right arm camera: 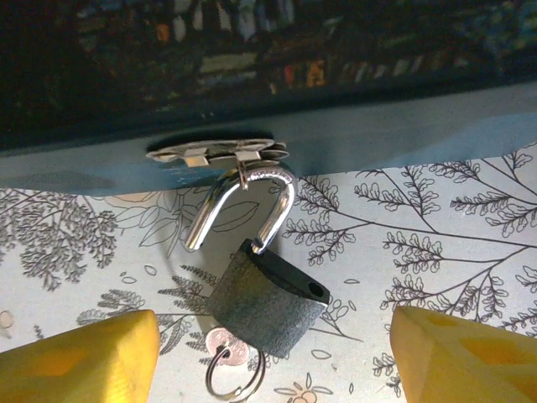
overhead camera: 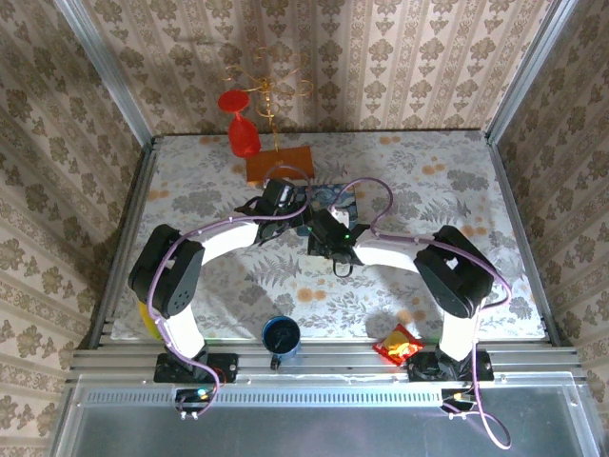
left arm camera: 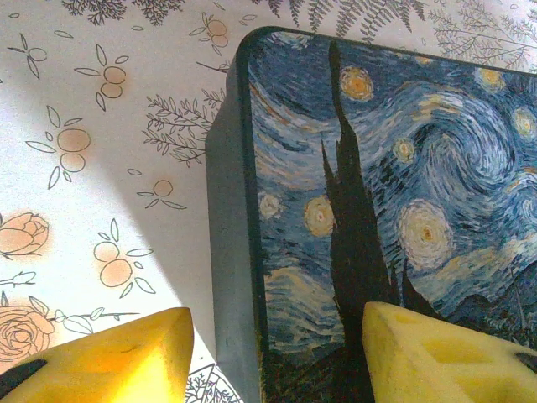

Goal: Unlock the padlock with the key

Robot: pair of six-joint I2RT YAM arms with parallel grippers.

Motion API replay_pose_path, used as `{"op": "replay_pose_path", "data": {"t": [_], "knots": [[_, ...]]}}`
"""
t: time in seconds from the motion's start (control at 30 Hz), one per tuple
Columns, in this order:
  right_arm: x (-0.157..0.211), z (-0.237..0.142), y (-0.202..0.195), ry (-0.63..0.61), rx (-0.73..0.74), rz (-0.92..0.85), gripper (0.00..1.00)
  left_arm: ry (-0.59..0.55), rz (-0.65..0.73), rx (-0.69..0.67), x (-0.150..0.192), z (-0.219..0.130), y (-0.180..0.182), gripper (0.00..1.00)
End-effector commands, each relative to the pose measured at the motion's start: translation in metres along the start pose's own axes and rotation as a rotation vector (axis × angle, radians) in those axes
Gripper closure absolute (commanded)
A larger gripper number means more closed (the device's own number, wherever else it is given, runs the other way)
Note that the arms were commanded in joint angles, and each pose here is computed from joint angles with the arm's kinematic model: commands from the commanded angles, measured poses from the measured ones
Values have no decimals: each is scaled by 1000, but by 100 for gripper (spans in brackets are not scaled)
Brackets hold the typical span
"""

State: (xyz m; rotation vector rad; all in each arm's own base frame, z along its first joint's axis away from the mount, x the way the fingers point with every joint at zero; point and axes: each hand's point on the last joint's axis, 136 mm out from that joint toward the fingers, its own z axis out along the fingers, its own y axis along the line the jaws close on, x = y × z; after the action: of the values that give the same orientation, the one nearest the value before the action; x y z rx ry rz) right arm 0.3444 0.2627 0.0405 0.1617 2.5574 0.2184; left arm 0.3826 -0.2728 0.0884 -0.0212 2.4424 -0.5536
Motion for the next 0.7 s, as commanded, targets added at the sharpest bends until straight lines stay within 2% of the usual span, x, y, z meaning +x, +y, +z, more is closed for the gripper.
{"op": "replay_pose_path", "data": {"t": [0.0, 0.67], "knots": [[-8, 2, 0, -35, 54, -21, 26, 65, -12, -57, 20, 6, 22, 45], [5, 17, -20, 26, 180, -101, 25, 62, -24, -53, 18, 4, 24, 44]]}}
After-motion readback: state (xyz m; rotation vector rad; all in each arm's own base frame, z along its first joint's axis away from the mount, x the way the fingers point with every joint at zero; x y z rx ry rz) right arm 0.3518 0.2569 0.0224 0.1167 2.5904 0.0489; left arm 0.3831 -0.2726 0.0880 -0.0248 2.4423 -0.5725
